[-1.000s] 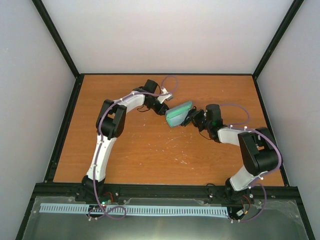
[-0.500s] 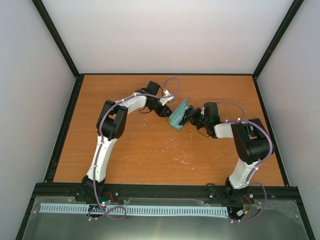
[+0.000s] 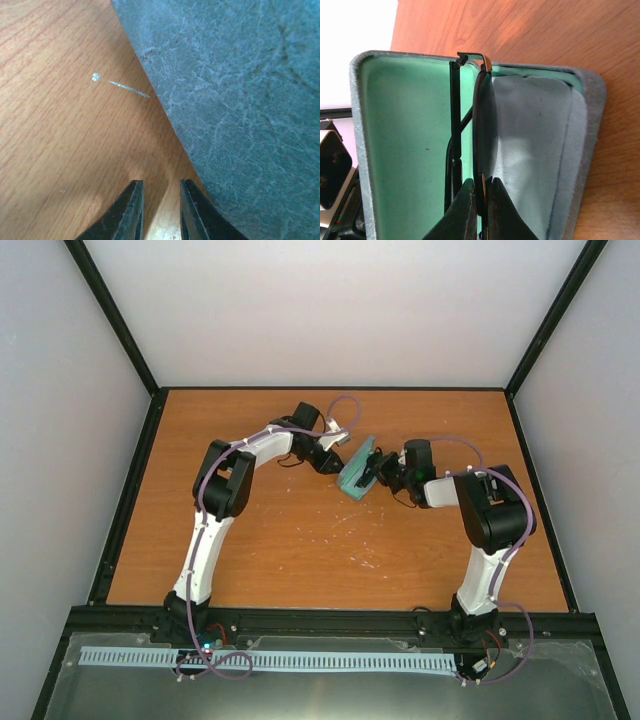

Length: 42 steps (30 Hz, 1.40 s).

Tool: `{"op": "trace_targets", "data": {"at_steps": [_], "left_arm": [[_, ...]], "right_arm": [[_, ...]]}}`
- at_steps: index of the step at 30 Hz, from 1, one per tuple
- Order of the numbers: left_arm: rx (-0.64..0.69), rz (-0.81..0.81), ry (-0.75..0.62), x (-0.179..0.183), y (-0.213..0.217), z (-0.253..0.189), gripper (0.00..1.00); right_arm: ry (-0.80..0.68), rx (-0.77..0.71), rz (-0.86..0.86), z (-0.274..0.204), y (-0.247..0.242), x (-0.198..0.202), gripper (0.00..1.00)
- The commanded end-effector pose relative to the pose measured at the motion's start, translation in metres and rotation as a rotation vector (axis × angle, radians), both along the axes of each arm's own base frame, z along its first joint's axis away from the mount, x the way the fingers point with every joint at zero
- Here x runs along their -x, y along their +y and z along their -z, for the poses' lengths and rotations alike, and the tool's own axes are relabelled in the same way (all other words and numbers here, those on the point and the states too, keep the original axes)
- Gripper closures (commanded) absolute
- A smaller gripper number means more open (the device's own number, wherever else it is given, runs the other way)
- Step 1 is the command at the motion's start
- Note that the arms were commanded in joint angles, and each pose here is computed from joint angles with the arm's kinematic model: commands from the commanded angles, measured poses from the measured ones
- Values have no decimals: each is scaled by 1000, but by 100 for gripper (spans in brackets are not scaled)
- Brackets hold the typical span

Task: Organize the sunglasses
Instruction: Place the sunglasses in the sunglasses case.

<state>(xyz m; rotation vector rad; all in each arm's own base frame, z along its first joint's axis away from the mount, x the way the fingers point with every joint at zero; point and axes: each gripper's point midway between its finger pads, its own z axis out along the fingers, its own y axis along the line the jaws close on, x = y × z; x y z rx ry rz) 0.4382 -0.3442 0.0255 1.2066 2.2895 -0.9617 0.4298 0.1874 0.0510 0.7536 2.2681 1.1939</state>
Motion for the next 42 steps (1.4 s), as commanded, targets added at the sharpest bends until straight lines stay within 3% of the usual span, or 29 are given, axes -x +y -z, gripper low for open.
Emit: {"op": "trace_targets", "data": {"at_steps": [1, 8, 15, 22, 30, 35, 42], "left_arm": [[10, 0, -20, -1, -4, -14, 76], [10, -2, -22, -2, -4, -16, 77], [7, -2, -21, -1, -4, -15, 77], [9, -2, -23, -1, -4, -15, 77], [14, -3, -30, -3, -5, -18, 77], [14, -3, -33, -3, -5, -19, 78], [15, -4, -30, -3, -5, -18, 78]], "right_arm": [[-13, 19, -7, 1, -2, -7, 97], [18, 7, -16, 17, 1, -5, 96], [47, 57, -45, 23, -1, 1, 85], [36, 127, -51, 10, -8, 2, 81], [16, 244, -74, -12, -17, -3, 66], [17, 297, -74, -20, -23, -6, 66], [63, 328, -94, -9, -23, -8, 74]]}}
